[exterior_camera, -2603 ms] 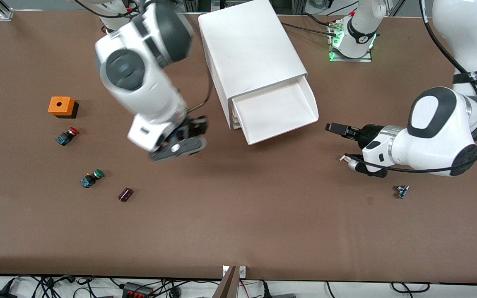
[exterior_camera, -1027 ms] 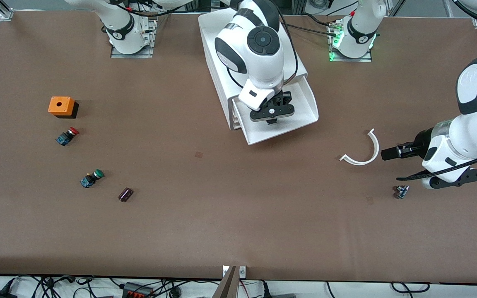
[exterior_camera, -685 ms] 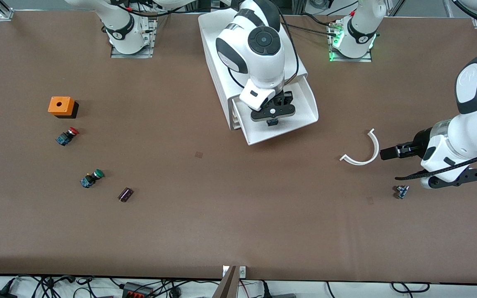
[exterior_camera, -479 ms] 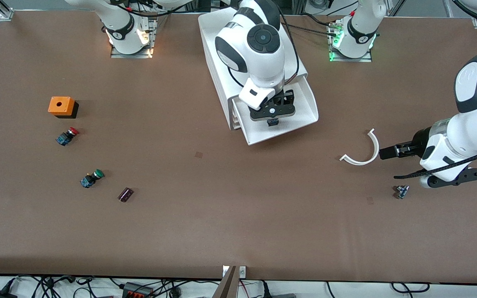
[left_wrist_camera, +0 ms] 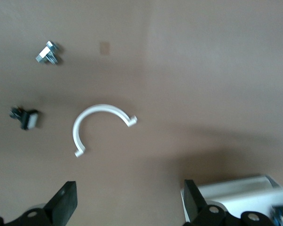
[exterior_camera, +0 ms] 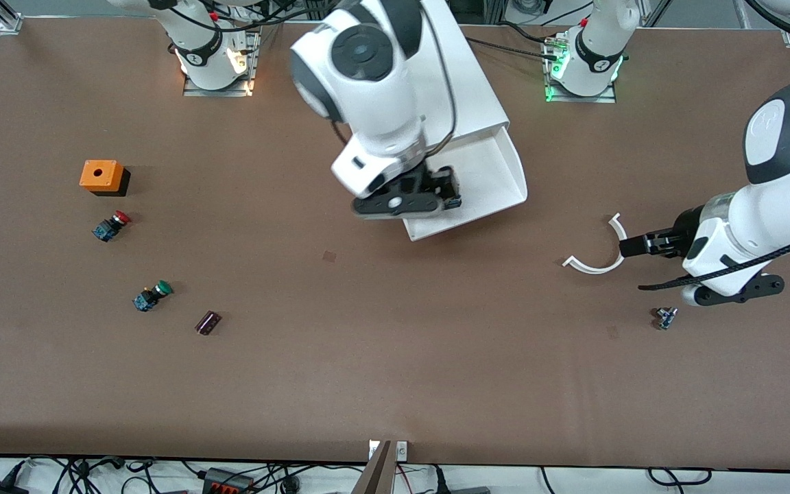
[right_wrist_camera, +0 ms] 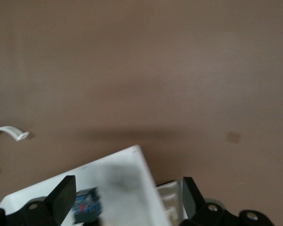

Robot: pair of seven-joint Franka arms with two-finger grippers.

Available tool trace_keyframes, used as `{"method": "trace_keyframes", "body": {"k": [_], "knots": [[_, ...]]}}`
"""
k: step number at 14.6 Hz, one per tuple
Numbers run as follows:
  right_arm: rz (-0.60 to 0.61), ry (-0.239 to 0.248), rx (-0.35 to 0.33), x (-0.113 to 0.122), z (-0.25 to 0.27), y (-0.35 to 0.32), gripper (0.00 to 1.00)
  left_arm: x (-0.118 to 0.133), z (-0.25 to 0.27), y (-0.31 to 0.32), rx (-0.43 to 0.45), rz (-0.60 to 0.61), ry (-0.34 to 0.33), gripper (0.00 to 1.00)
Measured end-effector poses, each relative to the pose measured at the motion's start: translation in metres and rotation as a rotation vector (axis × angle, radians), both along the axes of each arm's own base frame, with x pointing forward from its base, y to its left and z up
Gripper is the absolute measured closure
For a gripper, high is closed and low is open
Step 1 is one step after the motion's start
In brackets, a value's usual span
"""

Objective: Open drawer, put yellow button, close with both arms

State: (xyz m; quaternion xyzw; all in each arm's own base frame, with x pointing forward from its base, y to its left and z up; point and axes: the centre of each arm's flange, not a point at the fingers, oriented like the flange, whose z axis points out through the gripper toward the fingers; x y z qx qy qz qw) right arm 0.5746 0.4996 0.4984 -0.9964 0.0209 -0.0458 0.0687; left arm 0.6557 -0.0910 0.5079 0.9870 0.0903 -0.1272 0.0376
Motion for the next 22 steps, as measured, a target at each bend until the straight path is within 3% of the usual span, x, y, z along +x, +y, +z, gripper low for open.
{"method": "trace_keyframes", "body": {"k": [2, 5, 7, 10, 15, 22], "knots": [[0.027, -0.021, -0.086, 0.025, -0.005, -0.037, 0.0, -0.008, -0.012, -0.01, -0.02, -0.013, 0.065, 0.0], [0.064, 0.036, -0.203, 0.064, -0.018, -0.112, 0.0, -0.016, -0.041, -0.038, -0.038, -0.049, 0.105, 0.0], [0.108, 0.084, -0.234, 0.096, -0.019, -0.186, 0.0, -0.018, -0.07, -0.066, -0.041, -0.061, 0.084, 0.0], [0.076, 0.134, -0.207, 0.128, -0.013, -0.305, 0.0, -0.026, -0.113, -0.121, -0.032, -0.003, 0.014, 0.0], [-0.004, 0.185, -0.164, 0.118, 0.005, -0.417, 0.0, -0.066, -0.148, -0.221, -0.026, 0.047, -0.057, 0.0], [-0.043, 0.17, -0.151, 0.114, 0.023, -0.482, 0.0, -0.099, -0.164, -0.265, -0.007, 0.064, -0.046, 0.0]]}}
